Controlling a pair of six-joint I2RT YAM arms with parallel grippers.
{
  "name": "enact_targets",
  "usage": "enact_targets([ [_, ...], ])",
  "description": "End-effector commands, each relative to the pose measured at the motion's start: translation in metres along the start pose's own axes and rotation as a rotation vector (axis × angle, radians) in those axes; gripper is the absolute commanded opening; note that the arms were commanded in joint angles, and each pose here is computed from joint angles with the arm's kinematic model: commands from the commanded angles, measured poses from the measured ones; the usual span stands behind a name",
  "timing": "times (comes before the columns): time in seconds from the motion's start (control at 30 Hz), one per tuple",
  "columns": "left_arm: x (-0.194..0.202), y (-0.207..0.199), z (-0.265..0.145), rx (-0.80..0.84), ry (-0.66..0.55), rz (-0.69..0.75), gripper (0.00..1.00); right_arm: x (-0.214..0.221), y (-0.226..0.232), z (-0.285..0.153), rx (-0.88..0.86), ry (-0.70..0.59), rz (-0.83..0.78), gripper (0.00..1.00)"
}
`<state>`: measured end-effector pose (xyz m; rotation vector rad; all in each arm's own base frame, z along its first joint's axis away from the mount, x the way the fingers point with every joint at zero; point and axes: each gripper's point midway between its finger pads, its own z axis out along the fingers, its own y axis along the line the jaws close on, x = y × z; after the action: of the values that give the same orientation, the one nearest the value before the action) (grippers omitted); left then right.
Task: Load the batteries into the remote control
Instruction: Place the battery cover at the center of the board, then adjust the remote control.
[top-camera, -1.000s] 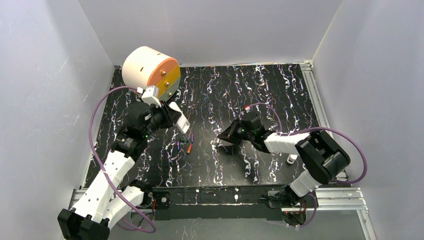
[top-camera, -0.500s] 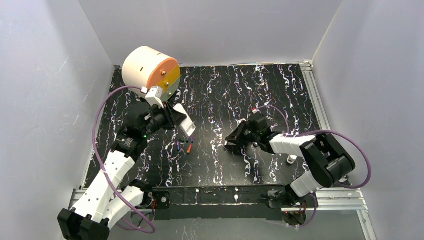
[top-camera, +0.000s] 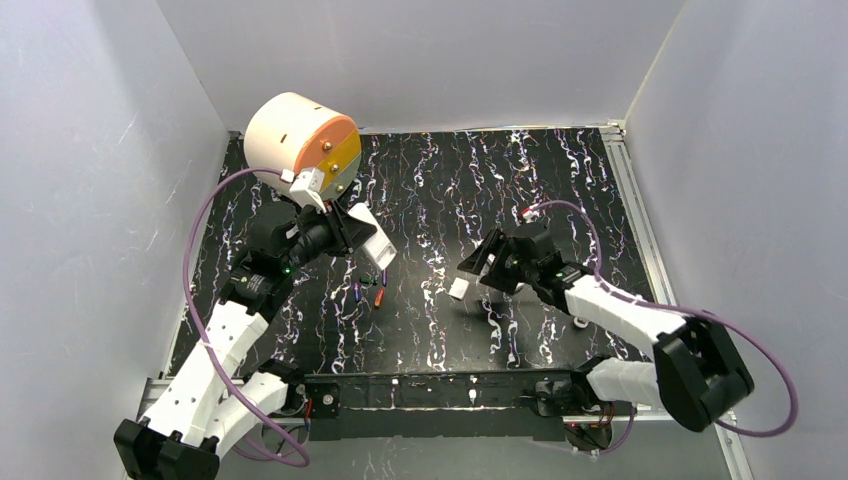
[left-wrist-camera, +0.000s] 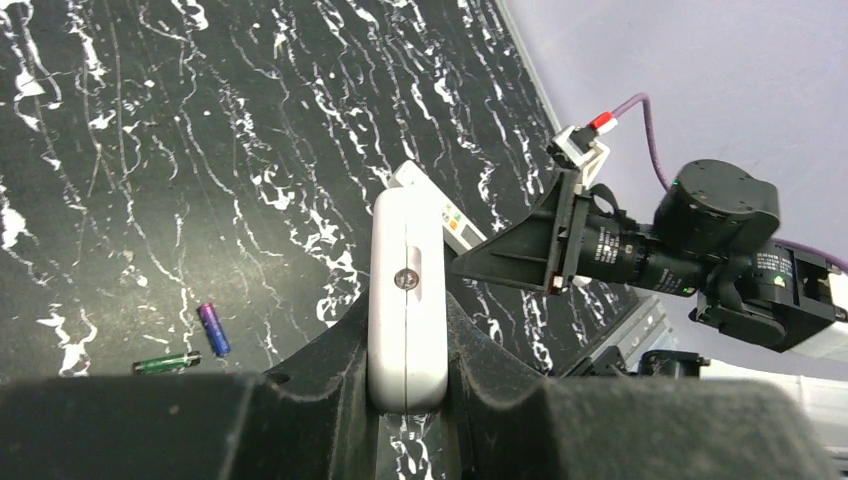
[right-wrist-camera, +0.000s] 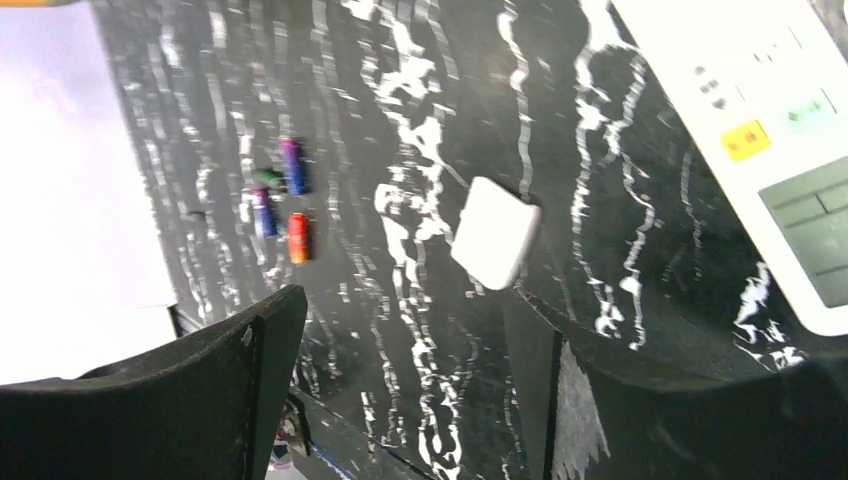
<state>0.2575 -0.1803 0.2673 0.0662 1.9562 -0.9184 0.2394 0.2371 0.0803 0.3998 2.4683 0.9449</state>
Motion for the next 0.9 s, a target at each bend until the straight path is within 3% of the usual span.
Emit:
enact_targets([
  [0.0, -0.028, -0.036, -0.007, 0.126, -0.07, -0.016, 0.0, -0.033, 0.076, -0.039, -0.281, -0.135, -0.097, 0.84],
  [0.2, -0.046, -0.074, -0.011, 0.29, -0.091, -0.131, 0.0, -0.04, 0.188, -0.12, -0.786, -0.234, -0.177, 0.97],
  [0.5, -0.071, -0.117, -0.028, 0.477, -0.104, -0.31, 0.0, -0.016, 0.269, -0.174, -1.098, -0.238, -0.21, 0.97],
  [0.6, -0.074, -0.125, -0.032, 0.517, -0.097, -0.335, 0.0, -0.006, 0.29, -0.187, -1.177, -0.201, -0.231, 0.85],
  [0.77, -0.077, -0.129, -0.036, 0.532, -0.094, -0.353, 0.0, 0.002, 0.295, -0.188, -1.212, -0.158, -0.205, 0.49],
  [0.87, -0.074, -0.13, -0.037, 0.539, -0.079, -0.355, 0.0, -0.001, 0.293, -0.19, -1.219, -0.185, -0.189, 0.35],
])
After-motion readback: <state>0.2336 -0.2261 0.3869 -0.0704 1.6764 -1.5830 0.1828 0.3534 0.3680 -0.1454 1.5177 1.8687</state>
